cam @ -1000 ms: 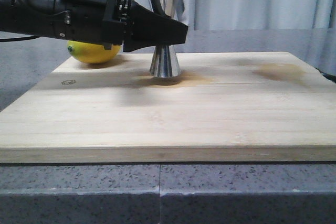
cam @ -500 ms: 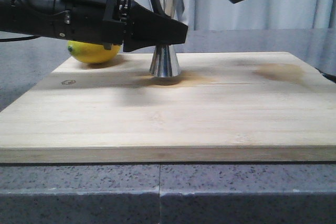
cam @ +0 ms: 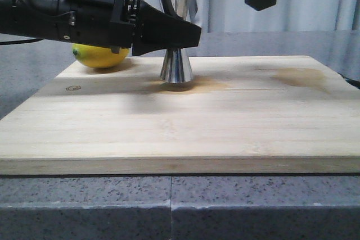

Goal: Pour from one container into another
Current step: 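Tilt the beaker with the right gripper, pouring liquid into the jigger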

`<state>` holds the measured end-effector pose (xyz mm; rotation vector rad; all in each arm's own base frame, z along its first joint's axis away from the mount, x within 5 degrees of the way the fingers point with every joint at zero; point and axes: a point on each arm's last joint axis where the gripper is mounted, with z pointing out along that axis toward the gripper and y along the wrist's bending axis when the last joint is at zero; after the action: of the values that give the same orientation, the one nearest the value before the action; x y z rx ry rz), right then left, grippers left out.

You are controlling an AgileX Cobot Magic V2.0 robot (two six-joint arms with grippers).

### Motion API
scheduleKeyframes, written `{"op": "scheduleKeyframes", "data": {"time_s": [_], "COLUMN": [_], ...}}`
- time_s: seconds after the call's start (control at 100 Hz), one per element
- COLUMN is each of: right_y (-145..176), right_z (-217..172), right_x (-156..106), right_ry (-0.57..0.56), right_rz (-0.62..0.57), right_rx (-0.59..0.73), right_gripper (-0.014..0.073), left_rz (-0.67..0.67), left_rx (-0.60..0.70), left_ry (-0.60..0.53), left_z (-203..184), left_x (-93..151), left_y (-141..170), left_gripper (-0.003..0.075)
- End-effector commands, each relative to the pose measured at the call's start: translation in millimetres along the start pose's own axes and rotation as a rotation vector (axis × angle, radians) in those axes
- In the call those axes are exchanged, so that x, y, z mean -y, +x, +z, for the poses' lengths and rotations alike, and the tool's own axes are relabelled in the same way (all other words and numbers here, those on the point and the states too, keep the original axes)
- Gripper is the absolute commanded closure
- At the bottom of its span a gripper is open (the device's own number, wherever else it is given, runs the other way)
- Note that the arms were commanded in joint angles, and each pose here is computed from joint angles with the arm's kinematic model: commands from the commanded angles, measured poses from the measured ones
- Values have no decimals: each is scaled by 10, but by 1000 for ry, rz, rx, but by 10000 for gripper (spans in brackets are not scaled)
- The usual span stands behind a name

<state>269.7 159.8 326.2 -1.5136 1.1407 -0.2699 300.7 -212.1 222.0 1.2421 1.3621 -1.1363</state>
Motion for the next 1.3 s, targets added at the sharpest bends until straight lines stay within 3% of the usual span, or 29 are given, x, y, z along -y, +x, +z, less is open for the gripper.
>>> {"op": "scheduleKeyframes", "data": {"time_s": [0.0, 0.63, 1.29], "right_y": [-75, -111, -77], "right_z": [-100, -115, -55], "right_x": [180, 280, 228], "right_ry": [69, 101, 64], "right_rz": [-11, -68, -172], "right_rx": [6, -9, -30], "right_gripper": [336, 336, 336], "left_rz": [35, 35, 35], "left_rx": [148, 148, 148], "left_ry": [35, 35, 35], "left_z": [-11, -11, -11], "left_x": [65, 65, 65], "left_y": [-325, -325, -325], "left_gripper": [638, 638, 638]}}
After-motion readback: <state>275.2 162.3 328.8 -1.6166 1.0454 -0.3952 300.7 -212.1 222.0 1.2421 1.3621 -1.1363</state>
